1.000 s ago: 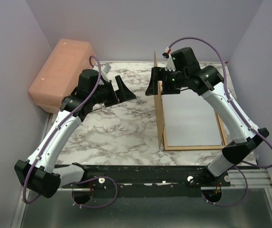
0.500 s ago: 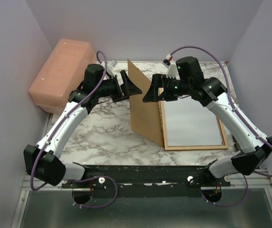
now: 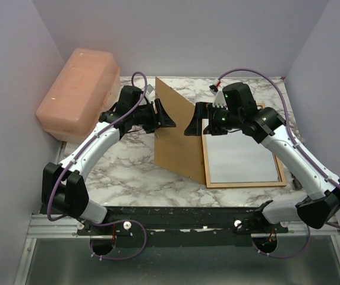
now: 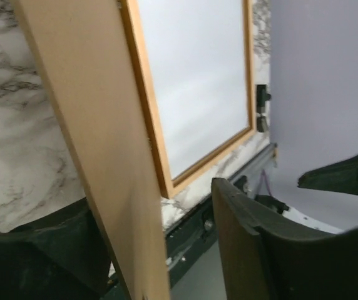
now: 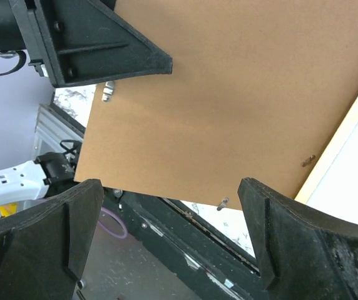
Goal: Put the photo into the frame
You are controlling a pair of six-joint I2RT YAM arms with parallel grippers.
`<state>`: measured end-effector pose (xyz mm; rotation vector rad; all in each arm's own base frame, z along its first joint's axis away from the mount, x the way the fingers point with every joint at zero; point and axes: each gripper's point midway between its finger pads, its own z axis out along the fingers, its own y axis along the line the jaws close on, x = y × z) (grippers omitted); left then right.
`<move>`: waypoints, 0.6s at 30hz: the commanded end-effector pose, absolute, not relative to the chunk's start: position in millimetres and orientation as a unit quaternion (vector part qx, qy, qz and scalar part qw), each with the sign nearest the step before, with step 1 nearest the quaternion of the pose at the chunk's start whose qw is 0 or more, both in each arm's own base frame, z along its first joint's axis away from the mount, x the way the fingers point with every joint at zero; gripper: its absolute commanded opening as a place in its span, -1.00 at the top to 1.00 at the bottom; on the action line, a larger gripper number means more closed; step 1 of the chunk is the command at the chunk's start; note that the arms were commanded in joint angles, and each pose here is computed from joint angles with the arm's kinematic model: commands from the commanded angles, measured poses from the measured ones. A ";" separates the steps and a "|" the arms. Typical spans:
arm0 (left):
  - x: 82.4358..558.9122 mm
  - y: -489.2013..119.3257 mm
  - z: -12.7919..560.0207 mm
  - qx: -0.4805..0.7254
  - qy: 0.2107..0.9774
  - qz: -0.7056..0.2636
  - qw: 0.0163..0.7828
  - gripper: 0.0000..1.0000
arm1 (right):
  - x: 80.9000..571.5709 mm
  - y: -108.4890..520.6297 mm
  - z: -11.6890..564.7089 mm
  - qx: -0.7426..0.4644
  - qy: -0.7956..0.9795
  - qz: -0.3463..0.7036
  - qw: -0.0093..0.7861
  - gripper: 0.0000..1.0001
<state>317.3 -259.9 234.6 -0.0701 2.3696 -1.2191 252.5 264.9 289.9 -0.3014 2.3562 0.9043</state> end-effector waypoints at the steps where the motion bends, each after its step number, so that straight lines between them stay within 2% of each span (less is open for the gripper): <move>1: 319.6 -249.5 217.5 -0.031 0.889 -0.385 0.246 -0.05 | 260.4 258.3 285.1 -0.096 0.889 0.323 0.311 -1.00; 2: 319.2 -245.3 215.3 -0.035 0.895 -0.371 0.246 -0.04 | 261.5 257.4 282.3 -0.096 0.890 0.319 0.310 -0.99; 3: 319.4 -241.2 213.4 -0.039 0.899 -0.359 0.248 0.07 | 261.6 257.0 280.8 -0.094 0.891 0.318 0.309 -1.00; 7: 313.9 -236.7 209.8 -0.041 0.901 -0.353 0.249 0.66 | 263.1 254.6 268.9 -0.087 0.896 0.309 0.306 -1.00; 10: 310.6 -236.7 207.2 -0.040 0.901 -0.356 0.244 0.94 | 261.0 253.2 257.3 -0.077 0.899 0.311 0.300 -1.00; 11: 309.8 -235.4 206.6 -0.042 0.903 -0.352 0.244 1.00 | 260.6 252.8 255.6 -0.074 0.898 0.313 0.301 -0.99; 18: 304.6 -207.7 233.1 -0.075 0.890 -0.339 0.296 1.00 | 258.1 243.9 228.0 -0.047 0.901 0.318 0.292 -1.00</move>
